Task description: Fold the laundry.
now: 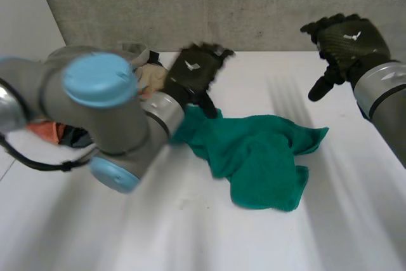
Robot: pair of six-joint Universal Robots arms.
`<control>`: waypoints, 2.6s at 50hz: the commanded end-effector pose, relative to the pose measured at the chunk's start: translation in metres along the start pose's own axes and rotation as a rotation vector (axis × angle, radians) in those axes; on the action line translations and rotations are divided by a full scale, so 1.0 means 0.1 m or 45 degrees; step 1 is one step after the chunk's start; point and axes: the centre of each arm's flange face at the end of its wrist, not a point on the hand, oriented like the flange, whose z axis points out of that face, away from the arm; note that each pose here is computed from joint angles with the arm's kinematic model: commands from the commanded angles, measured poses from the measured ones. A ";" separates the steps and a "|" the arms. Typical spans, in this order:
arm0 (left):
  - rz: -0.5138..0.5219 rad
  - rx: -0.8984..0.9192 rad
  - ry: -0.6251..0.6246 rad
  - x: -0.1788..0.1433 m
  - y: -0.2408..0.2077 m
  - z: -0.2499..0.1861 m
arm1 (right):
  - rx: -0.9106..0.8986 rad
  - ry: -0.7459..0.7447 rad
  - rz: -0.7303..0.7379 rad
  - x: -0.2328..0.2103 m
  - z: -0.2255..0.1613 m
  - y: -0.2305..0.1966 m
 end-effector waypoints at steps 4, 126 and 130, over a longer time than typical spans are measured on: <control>0.055 0.014 -0.255 -0.93 -0.03 0.07 | -0.159 -0.242 -0.055 -0.48 0.03 0.50; 0.211 -0.049 -0.084 -0.40 -0.74 -0.70 | -0.029 0.001 -0.201 0.30 -0.10 -0.16; 0.141 -0.034 -0.080 -0.35 -0.82 -0.88 | 0.027 0.017 -0.209 0.33 -0.09 -0.32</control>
